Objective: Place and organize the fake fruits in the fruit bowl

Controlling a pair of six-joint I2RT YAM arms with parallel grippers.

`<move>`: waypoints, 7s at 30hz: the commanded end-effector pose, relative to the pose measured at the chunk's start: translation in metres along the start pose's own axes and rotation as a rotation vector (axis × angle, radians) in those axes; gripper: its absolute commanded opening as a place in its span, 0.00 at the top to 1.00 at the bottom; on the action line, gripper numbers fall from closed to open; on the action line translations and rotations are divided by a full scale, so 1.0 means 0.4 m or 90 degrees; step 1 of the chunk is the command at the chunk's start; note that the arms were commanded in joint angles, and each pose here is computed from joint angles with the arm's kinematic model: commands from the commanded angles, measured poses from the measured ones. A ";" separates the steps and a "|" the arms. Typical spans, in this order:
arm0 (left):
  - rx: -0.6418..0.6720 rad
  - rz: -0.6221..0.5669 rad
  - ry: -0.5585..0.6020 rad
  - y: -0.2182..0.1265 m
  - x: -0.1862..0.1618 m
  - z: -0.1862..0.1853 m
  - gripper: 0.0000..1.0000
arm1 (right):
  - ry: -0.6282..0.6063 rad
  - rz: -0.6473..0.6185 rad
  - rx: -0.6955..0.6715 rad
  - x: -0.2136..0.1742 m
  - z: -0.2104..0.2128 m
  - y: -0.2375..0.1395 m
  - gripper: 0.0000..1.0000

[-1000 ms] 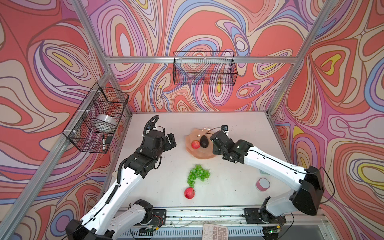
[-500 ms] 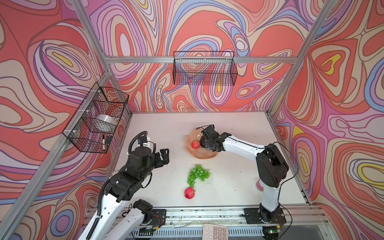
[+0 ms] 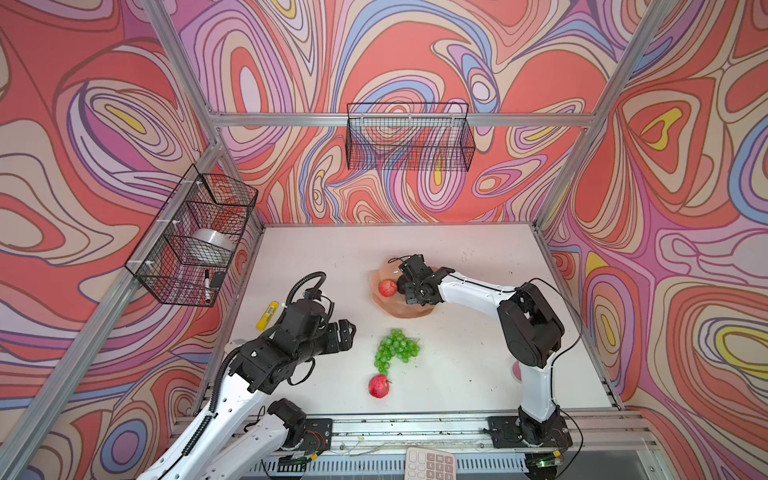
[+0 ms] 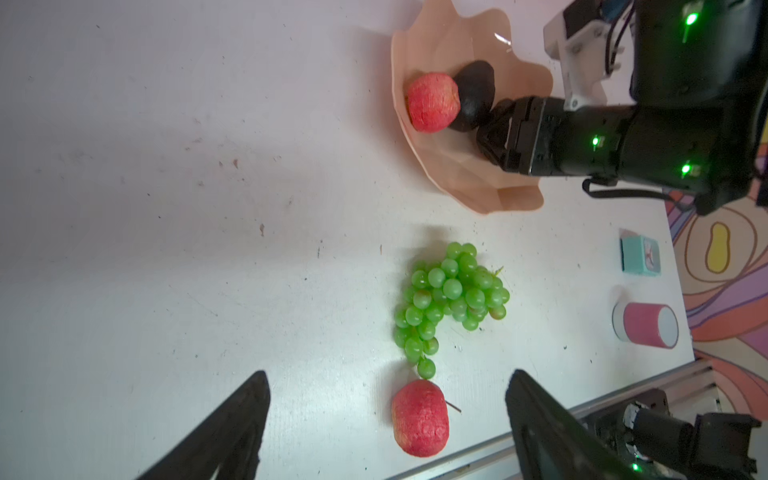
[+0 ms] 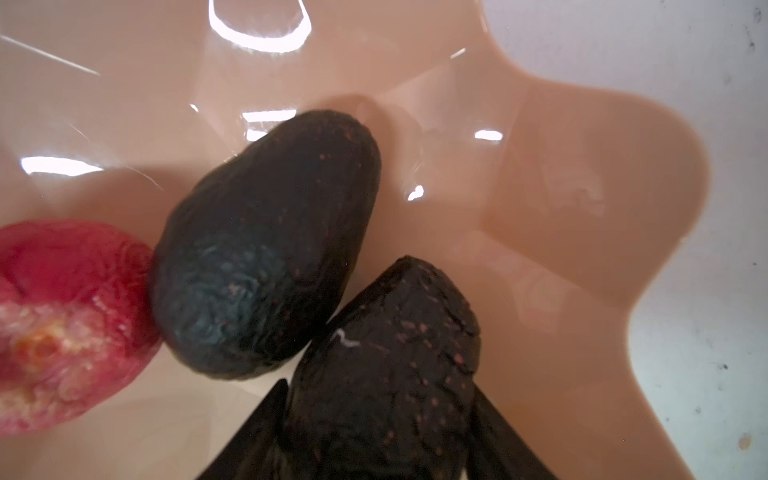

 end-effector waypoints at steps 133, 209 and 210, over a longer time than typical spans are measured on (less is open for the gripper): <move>0.246 -0.315 -0.085 -0.095 0.289 0.177 0.02 | -0.394 -0.015 0.217 -0.339 0.196 -0.280 0.08; 0.353 -0.414 -0.112 -0.210 0.255 0.258 0.00 | -0.080 0.032 0.164 -0.202 0.193 -0.385 0.17; 0.352 -0.411 -0.111 -0.206 0.255 0.258 0.00 | -0.062 0.040 0.157 -0.223 0.191 -0.372 0.14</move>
Point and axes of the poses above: each gripper's point midway between its finger pads, its own y axis out along the fingers, its own z axis along the line the jaws close on, x = y × z, the point moved 3 cm from there along -y, back along the fingers, and after that the axes turned 4 degrees about y, right-handed, at the moved point
